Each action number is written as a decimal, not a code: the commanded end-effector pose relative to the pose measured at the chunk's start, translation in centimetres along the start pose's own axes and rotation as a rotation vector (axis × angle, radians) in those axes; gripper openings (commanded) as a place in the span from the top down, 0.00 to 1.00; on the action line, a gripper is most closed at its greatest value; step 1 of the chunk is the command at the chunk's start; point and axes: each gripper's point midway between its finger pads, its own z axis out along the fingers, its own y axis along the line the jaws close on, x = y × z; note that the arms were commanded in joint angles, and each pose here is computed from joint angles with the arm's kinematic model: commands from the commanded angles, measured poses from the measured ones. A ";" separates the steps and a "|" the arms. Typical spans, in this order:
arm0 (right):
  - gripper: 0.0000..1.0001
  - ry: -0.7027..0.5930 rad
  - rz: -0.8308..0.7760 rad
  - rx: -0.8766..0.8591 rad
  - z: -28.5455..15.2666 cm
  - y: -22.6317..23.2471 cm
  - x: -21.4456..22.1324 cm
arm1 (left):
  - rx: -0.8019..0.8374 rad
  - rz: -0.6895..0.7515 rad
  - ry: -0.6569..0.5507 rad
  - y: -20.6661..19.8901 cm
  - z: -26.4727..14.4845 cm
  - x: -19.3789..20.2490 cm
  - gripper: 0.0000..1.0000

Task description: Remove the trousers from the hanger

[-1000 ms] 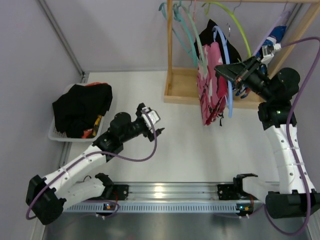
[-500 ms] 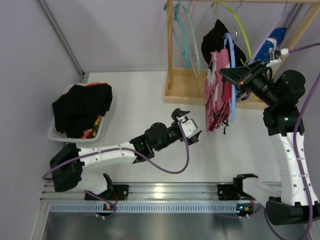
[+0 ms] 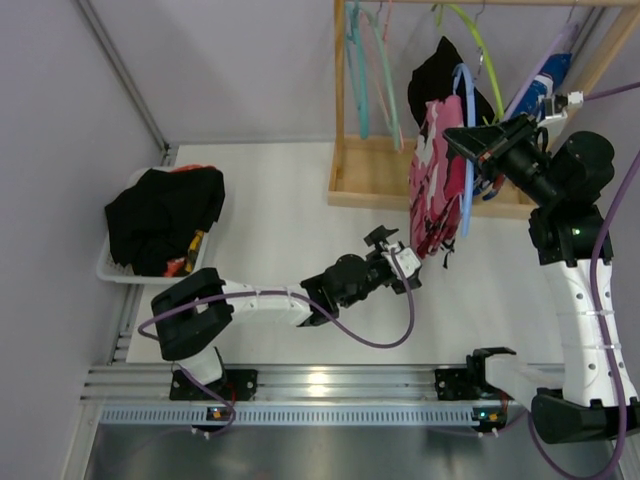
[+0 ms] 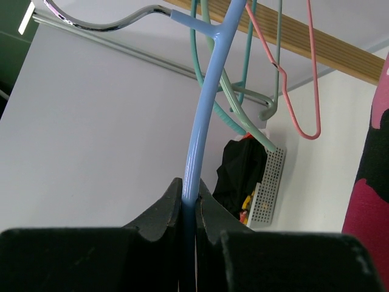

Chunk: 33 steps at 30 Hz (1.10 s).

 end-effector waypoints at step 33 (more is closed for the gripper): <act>1.00 -0.159 -0.111 -0.162 -1.0 5.8 -3.4 | -0.311 -0.036 -0.075 7.8 6.1 -0.9 0.01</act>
